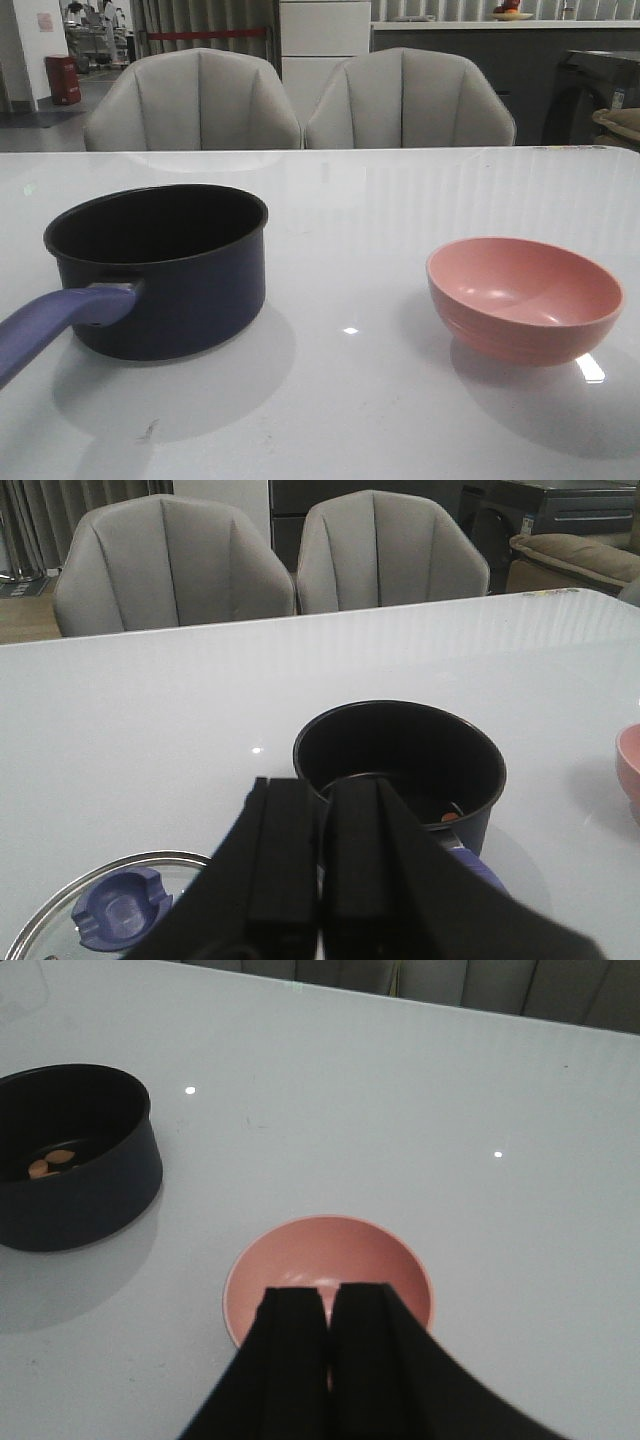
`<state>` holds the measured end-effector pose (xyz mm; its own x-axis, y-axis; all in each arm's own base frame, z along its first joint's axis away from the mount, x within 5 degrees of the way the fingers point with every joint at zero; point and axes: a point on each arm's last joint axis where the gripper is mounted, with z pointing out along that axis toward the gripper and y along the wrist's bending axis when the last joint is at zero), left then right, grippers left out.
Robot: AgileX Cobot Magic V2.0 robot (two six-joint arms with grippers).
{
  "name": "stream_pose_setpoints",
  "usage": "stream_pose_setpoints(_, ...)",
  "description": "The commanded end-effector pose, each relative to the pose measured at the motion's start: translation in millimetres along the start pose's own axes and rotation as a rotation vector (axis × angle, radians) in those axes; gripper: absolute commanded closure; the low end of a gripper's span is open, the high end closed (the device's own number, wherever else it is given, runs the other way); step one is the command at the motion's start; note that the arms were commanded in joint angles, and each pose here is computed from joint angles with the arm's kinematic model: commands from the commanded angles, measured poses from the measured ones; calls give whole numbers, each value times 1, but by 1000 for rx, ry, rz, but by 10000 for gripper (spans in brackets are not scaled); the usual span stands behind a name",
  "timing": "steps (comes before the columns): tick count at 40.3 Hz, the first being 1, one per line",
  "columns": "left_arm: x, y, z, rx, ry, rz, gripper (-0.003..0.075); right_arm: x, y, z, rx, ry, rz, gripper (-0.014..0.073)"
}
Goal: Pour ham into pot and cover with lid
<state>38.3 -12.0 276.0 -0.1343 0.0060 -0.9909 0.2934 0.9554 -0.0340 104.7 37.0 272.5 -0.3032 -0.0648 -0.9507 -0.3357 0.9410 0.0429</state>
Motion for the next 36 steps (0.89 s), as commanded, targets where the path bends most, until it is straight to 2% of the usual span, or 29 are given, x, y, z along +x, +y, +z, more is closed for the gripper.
stream_pose_setpoints(1, -15, -1, -2, 12, -90, -1, 606, -8, -1, -6, 17, -109, 0, 446)
stream_pose_setpoints(12, -12, -1, -2, 11, -52, -1, 582, 3, -1, -4, 17, -77, 2, 446)
stream_pose_setpoints(17, -12, -1, -2, 11, -52, -1, 462, 3, -1, -4, 17, -77, 2, 446)
stream_pose_setpoints(23, -12, -1, -2, 11, -58, -3, 208, 3, -1, -4, 17, -77, 2, 446)
stream_pose_setpoints(27, -18, 0, -1, -6, -55, -48, 87, 3, -1, -4, 17, -77, 2, 446)
stream_pose_setpoints(31, -23, 4, 3, -67, -3, -120, 46, 3, -1, -4, 17, -77, 2, 446)
stream_pose_setpoints(36, -30, 10, 16, -156, 101, -157, 46, 3, -1, -4, 17, -77, 2, 446)
